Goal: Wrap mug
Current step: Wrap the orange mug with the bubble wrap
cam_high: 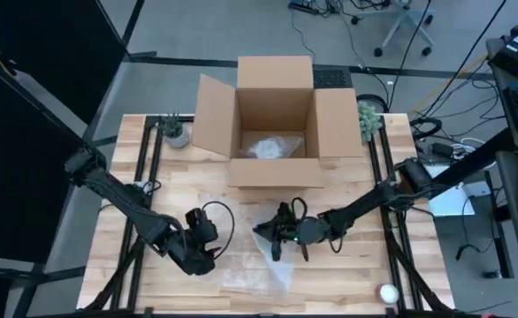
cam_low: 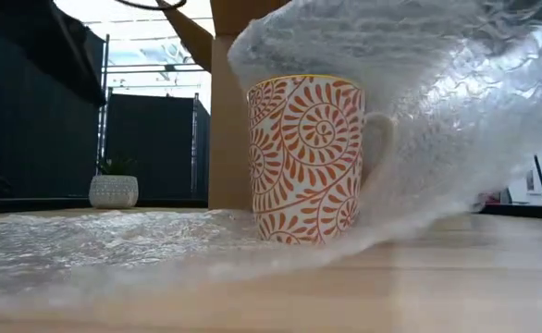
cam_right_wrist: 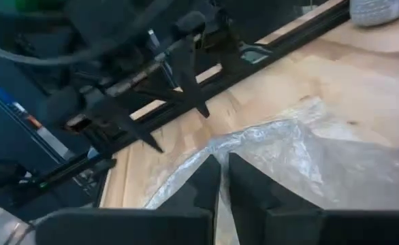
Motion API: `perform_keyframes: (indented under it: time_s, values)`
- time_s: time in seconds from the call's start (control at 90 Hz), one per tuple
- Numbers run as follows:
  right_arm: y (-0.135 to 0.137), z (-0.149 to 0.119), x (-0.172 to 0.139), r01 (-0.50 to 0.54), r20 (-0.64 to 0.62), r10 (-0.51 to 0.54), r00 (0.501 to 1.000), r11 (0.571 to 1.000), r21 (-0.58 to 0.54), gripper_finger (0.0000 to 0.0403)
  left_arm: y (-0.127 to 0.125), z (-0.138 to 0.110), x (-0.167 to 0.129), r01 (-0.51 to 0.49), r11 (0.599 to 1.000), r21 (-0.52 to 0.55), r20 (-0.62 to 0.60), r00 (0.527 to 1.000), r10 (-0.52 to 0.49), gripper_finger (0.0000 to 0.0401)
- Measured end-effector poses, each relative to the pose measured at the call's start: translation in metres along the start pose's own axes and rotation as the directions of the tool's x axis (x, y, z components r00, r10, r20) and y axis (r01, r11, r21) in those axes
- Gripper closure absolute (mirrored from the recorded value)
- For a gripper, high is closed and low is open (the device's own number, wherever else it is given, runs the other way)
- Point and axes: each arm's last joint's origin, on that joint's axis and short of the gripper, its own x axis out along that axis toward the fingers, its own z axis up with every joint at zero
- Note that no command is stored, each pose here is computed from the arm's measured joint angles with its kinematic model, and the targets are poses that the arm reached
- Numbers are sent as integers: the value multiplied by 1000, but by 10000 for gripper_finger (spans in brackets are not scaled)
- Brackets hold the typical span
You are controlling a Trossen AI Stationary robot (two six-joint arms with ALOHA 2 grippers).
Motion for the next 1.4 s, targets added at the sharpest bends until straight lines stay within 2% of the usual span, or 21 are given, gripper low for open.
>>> perform_keyframes:
  time_s: [0.233, 0.356, 0.5, 0.667, 1.022, 1.4]
  values:
    - [20, -4, 34, -105, -98, 92, 991, 986, -127, 301, 1, 25, -2, 1, 999, 33, 106, 994, -4, 128]
    - [25, -5, 44, -76, -183, 34, 982, 971, -227, 269, 0, 35, 0, 33, 999, 33, 168, 985, -39, 128]
    - [30, -2, 47, -60, -242, -13, 970, 955, -291, 247, 0, 43, 1, 50, 998, 43, 212, 976, -58, 128]
    - [33, 1, 48, -67, -238, -11, 971, 946, -317, 240, 3, 44, 8, 38, 998, 53, 221, 974, -49, 128]
    - [34, 2, 48, -74, -237, -6, 971, 941, -329, 242, 1, 28, 49, -26, 993, 114, 109, 994, 14, 128]
    - [53, 45, 24, -107, -193, 42, 980, 934, -342, 243, -1, 21, 63, -53, 988, 142, 63, 997, 44, 128]
